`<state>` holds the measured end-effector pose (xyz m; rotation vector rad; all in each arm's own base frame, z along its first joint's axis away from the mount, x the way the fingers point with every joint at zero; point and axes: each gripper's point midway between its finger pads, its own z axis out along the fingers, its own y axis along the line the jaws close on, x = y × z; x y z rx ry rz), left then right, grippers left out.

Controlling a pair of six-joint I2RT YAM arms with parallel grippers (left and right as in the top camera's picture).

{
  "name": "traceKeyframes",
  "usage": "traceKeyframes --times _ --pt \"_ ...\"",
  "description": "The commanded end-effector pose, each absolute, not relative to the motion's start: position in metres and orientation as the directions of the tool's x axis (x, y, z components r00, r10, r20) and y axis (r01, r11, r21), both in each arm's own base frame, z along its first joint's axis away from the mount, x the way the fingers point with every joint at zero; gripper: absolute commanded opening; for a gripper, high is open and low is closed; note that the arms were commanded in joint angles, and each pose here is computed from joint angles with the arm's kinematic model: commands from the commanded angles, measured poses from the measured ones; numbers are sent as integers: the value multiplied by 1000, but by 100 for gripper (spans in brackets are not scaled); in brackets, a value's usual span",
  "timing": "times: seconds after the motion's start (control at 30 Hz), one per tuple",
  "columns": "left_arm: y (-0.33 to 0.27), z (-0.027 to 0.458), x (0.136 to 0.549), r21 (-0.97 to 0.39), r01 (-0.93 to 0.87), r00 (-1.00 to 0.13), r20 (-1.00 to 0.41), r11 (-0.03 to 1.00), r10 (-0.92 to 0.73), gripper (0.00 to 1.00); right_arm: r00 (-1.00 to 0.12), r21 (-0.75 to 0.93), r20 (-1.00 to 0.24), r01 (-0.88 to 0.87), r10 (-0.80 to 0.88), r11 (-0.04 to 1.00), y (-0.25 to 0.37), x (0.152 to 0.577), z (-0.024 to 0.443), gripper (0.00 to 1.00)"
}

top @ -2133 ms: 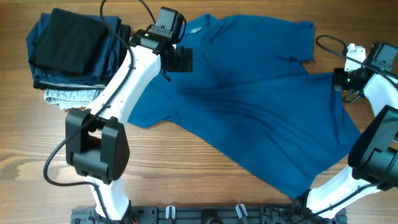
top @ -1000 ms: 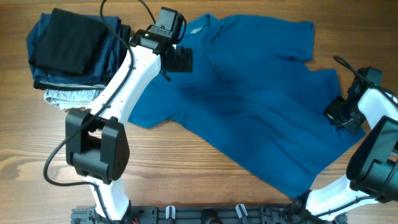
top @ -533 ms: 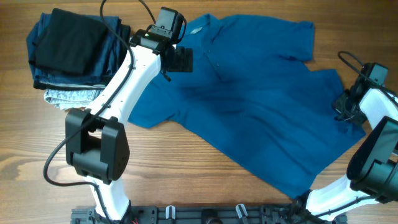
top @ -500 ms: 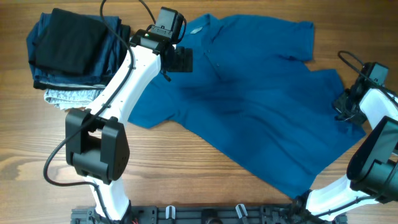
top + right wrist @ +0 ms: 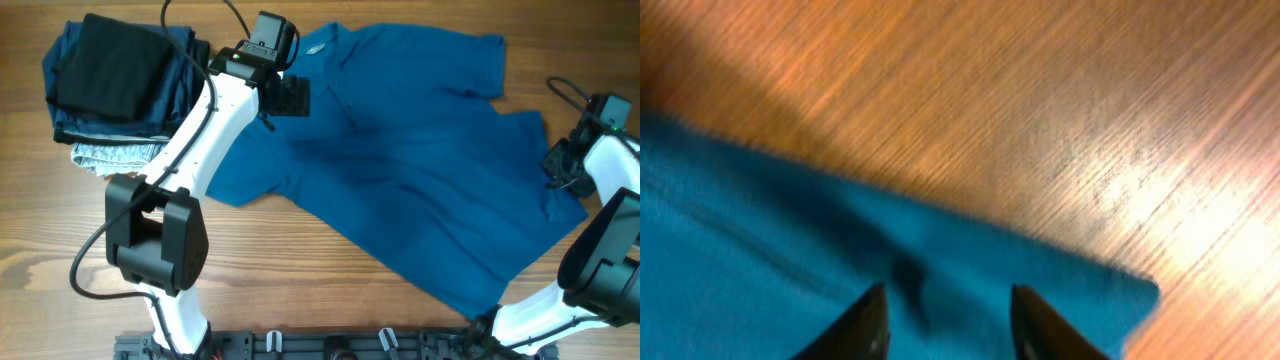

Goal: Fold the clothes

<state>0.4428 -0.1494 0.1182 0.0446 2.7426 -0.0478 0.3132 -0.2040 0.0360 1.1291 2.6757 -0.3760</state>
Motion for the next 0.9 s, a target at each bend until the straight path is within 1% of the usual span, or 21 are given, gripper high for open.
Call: traceKeyframes --times 0.0,0.07,0.17,0.27,0.43,0.7,0.73,0.8,0.83,0.87 --pt "-149 115 443 -23 39 -923 -384 999 27 100 -716 -72 -226 688 660 722 -188 318 50 46" --pt "-149 115 443 -23 39 -923 -384 999 27 100 -728 -88 -182 681 660 727 -183 307 41 46" --pt "-149 115 443 -23 39 -923 -384 999 27 100 -729 -113 -185 682 659 722 -183 298 25 40" --pt "-149 115 443 -23 39 -923 -384 999 27 100 -725 -171 -214 687 654 706 -192 291 18 40" --pt "-149 115 443 -23 39 -923 -384 999 27 100 -726 -159 -214 686 653 710 -191 294 15 41" --pt "-149 115 443 -23 39 -923 -384 999 27 100 -775 -163 -140 632 616 758 -185 291 -12 40" --pt "-149 115 443 -23 39 -923 -384 999 27 100 -774 -162 -146 633 616 757 -186 293 -12 36" --pt "-149 115 443 -23 39 -923 -384 999 27 100 -776 -162 -148 631 614 759 -187 294 -11 15" --pt "-149 115 443 -23 39 -923 -384 999 27 100 -775 -162 -150 631 613 758 -187 294 -11 8" --pt "-149 115 443 -23 39 -923 -384 999 27 100 -774 -160 -157 632 613 758 -188 297 -9 4"
